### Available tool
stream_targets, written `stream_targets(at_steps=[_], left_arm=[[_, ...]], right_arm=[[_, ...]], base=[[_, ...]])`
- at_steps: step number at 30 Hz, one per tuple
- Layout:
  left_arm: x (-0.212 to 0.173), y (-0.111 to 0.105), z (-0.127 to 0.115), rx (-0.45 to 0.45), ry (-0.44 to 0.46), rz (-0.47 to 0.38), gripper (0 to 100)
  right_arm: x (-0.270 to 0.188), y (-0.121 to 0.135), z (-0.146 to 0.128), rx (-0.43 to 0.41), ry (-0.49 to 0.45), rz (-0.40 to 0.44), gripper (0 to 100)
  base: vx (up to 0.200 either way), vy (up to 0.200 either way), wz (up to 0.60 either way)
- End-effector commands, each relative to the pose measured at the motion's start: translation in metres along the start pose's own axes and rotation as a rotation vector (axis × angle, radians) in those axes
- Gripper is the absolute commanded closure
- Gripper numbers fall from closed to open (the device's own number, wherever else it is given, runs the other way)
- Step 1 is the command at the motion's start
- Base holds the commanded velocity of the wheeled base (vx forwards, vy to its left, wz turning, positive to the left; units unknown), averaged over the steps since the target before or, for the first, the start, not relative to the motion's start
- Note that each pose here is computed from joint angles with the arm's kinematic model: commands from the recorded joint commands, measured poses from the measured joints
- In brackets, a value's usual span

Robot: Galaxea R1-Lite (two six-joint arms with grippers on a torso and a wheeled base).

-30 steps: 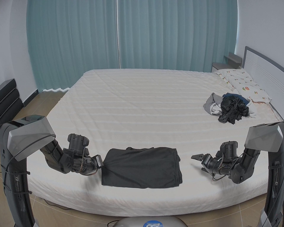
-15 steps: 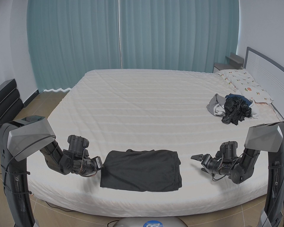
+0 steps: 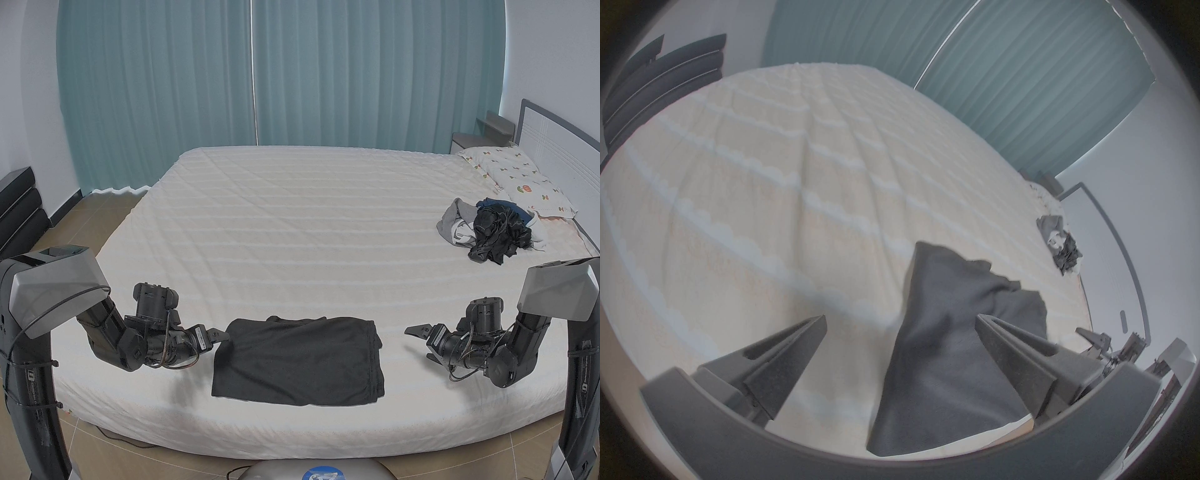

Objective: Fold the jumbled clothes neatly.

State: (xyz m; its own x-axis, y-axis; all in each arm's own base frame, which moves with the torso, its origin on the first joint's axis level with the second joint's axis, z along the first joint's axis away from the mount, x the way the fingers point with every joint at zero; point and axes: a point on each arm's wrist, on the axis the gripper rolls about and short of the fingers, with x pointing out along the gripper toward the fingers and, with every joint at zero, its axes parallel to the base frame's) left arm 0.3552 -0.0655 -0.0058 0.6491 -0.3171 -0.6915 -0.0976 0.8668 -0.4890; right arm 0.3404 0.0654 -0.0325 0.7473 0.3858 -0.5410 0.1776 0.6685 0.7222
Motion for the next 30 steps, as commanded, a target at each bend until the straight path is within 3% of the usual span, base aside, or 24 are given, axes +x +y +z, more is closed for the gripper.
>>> stream_targets(at_steps=[1, 3, 7, 8, 12, 13, 16, 17, 20, 22, 27, 30], left_arm=[[-0.026, -0.003, 0.020, -0.030, -0.101, -0.029, 0], [-0.044, -0.004, 0.029, -0.038, -0.149, -0.038, 0], [-0.071, -0.005, 0.029, -0.036, -0.198, -0.026, 0], [-0.101, -0.009, 0.034, -0.041, -0.275, -0.038, 0], [-0.146, -0.013, 0.029, -0.028, -0.355, -0.063, 0], [-0.176, -0.017, 0.018, -0.007, -0.403, -0.084, 0], [-0.214, -0.022, 0.004, 0.029, -0.476, -0.120, 0], [-0.218, -0.022, 0.002, 0.032, -0.483, -0.122, 0], [-0.249, -0.014, -0.035, 0.043, -0.499, -0.116, 0], [-0.259, -0.005, -0.054, 0.046, -0.502, -0.095, 0], [-0.287, 0.008, -0.087, 0.039, -0.612, -0.080, 0], [-0.303, 0.013, -0.109, 0.046, -0.666, -0.063, 0]], right_arm=[[-0.013, 0.016, 0.014, -0.010, -0.053, 0.045, 0], [-0.034, 0.034, 0.029, -0.010, -0.096, 0.095, 0], [-0.056, 0.053, 0.039, -0.019, -0.130, 0.114, 0], [-0.081, 0.066, 0.047, -0.023, -0.157, 0.126, 0], [-0.132, 0.085, 0.050, -0.038, -0.191, 0.143, 0], [-0.171, 0.099, 0.046, -0.086, -0.220, 0.174, 0], [-0.220, 0.109, 0.031, -0.181, -0.248, 0.196, 0], [-0.224, 0.108, 0.029, -0.191, -0.249, 0.195, 0], [-0.281, 0.103, 0.001, -0.308, -0.278, 0.193, 0], [-0.300, 0.092, -0.013, -0.337, -0.282, 0.162, 0], [-0.336, 0.071, -0.039, -0.376, -0.374, 0.116, 0], [-0.352, 0.054, -0.064, -0.476, -0.428, 0.109, 0]], base=[[0.000, 0.000, 0.00], [0.000, 0.000, 0.00], [0.000, 0.000, 0.00], [0.000, 0.000, 0.00], [0.000, 0.000, 0.00], [0.000, 0.000, 0.00], [0.000, 0.000, 0.00], [0.000, 0.000, 0.00], [0.000, 0.000, 0.00], [0.000, 0.000, 0.00], [0.000, 0.000, 0.00], [0.000, 0.000, 0.00]])
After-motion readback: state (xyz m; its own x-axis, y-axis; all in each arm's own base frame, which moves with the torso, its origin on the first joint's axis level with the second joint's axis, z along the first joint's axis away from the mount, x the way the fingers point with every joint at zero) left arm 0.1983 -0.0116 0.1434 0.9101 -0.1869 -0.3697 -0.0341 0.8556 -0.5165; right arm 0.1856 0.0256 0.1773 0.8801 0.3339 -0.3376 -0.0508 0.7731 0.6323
